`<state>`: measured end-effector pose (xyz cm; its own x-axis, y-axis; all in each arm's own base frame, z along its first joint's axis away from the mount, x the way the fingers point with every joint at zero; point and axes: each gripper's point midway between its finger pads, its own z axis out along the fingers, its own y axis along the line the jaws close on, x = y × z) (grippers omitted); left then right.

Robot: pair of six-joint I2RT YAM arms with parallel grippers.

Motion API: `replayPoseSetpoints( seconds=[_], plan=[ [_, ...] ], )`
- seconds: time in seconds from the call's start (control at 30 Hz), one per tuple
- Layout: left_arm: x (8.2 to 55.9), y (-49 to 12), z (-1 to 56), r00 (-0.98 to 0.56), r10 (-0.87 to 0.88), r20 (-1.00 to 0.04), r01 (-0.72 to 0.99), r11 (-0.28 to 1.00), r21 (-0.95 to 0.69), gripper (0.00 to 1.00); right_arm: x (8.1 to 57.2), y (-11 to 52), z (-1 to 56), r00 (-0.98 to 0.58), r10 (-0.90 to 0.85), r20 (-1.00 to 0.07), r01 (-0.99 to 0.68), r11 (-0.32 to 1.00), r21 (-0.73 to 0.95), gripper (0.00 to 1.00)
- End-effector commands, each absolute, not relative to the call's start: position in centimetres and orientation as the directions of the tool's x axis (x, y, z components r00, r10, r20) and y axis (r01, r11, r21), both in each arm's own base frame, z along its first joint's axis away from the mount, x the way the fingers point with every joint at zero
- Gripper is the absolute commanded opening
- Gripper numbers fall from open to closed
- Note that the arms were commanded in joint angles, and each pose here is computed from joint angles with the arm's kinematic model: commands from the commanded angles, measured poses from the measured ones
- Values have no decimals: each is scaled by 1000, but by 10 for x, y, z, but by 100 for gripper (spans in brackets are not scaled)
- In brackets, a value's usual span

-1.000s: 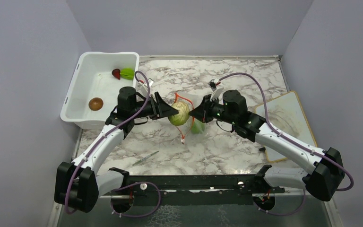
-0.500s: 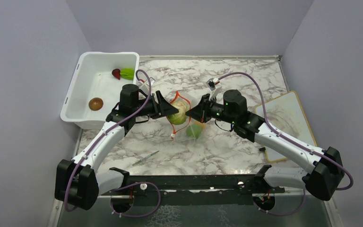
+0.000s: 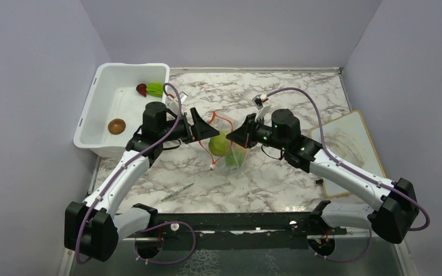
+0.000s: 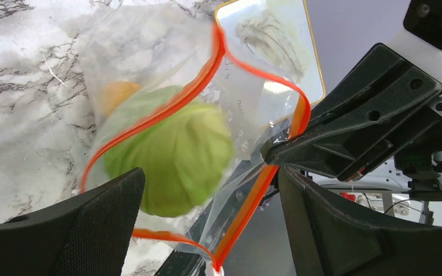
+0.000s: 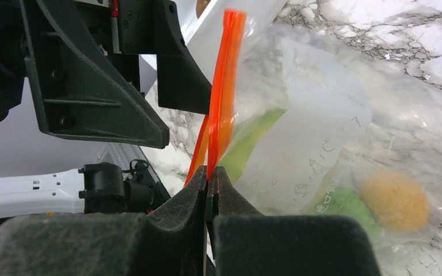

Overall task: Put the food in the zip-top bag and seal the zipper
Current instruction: Place the fake vegetable in the zipper food storage bag.

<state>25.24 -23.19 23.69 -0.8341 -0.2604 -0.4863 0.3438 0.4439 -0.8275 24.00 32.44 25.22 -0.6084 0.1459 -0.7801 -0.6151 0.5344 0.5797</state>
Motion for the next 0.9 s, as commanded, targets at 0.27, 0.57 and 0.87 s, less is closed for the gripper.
replayPoseSetpoints(
  seconds=[0.27,0.57,0.87],
  plan=[
    [254,-224,266,-752,-231,-617,455,496,-740,86,242,317,268,-572,193,-797,-610,550,571,1],
    [277,-204,286,-623,-197,-757,498,646,-578,86,239,297,263,-536,186,-823,-598,605,526,1],
    [333,-138,294,-450,-102,-887,294,921,-255,98,230,278,265,-503,160,-849,-605,637,478,1]
  ],
)
